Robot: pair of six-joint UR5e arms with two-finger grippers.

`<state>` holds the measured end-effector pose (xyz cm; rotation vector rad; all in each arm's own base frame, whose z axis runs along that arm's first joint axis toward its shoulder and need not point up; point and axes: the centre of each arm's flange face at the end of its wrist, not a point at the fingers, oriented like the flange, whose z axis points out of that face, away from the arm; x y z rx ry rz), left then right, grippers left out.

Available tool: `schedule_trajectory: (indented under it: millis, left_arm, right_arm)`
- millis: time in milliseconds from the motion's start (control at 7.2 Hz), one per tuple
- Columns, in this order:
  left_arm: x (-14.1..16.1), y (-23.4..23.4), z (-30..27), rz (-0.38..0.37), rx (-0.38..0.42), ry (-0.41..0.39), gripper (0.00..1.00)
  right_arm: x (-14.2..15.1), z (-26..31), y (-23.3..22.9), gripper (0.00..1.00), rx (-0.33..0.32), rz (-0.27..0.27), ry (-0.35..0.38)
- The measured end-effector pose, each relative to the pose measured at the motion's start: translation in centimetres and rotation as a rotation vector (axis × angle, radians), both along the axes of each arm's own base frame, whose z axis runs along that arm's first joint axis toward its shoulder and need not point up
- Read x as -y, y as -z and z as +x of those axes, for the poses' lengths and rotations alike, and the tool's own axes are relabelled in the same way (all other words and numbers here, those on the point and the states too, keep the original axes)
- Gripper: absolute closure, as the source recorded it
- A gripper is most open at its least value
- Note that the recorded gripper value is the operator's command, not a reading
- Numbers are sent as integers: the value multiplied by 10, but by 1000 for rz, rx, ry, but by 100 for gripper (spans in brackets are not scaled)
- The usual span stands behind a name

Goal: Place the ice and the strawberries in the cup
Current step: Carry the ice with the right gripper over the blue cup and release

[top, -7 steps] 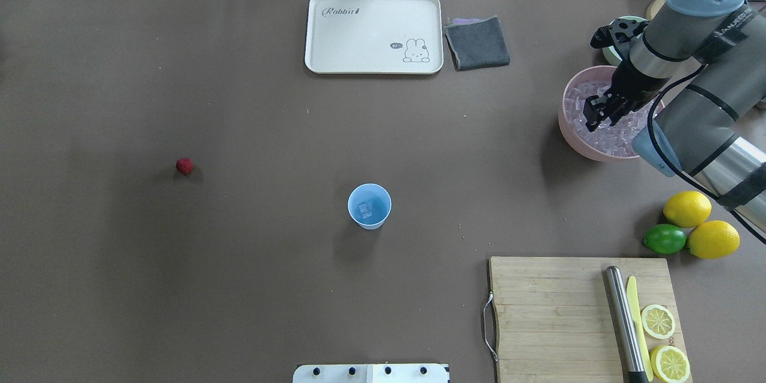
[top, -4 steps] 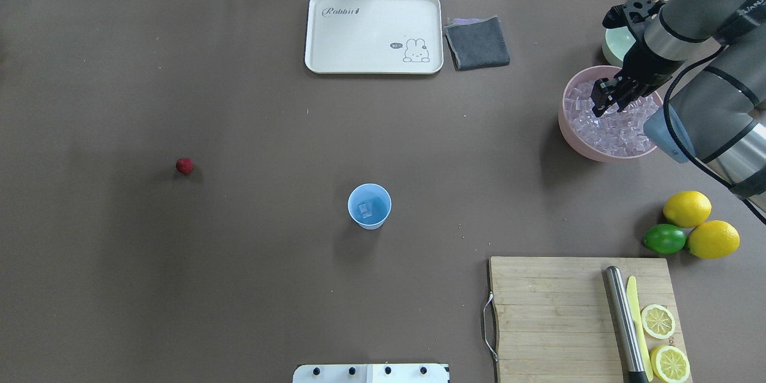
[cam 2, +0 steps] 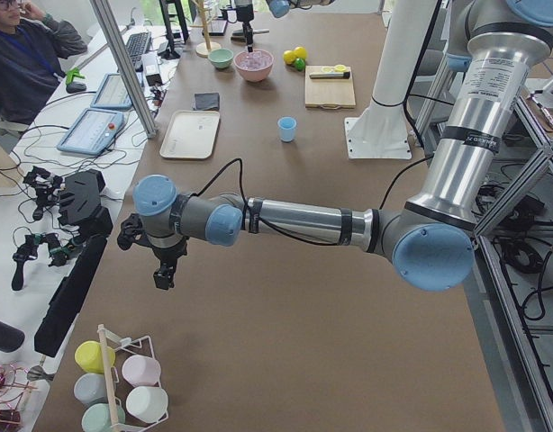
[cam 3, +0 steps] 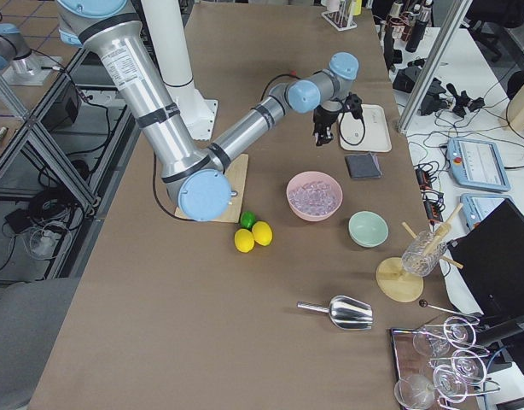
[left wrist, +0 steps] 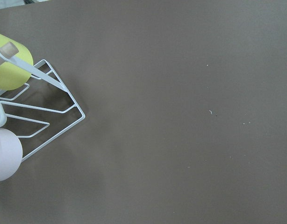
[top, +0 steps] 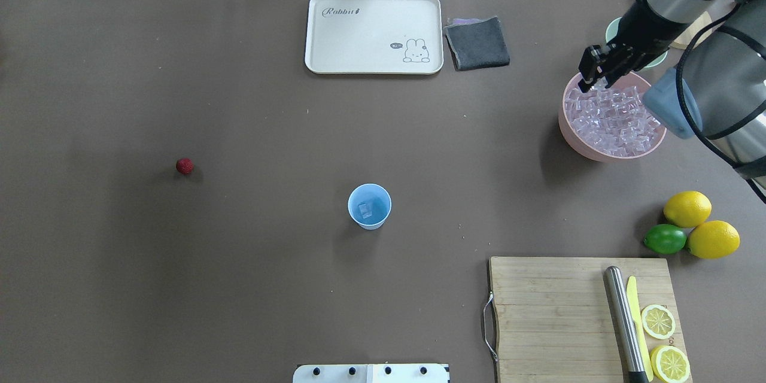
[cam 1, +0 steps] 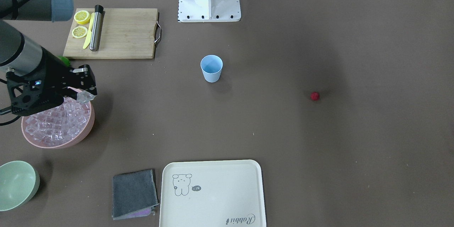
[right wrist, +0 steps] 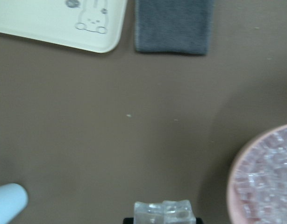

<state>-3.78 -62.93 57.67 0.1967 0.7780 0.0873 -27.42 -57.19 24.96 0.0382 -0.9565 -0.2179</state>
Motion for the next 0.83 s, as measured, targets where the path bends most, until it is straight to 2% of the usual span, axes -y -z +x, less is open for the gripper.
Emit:
schedule_trajectory:
  millis: [139,417,694,833]
  left_arm:
    - [0,-2,0,3,-1,0,2]
    - [2,-7,0,-3,0,1,2]
    - [3,-9,0,-7,1,1,2]
    - [4,-10,0,-8,1,1,2]
  right_arm:
    - [-17,-41,44,100,40,-43,-24]
    - [-84,-150,103,100,93,-101,-115]
    - [-165,-243,119,100,78,-108,-180]
    - [-188,-270,114,100,54,-103,-193]
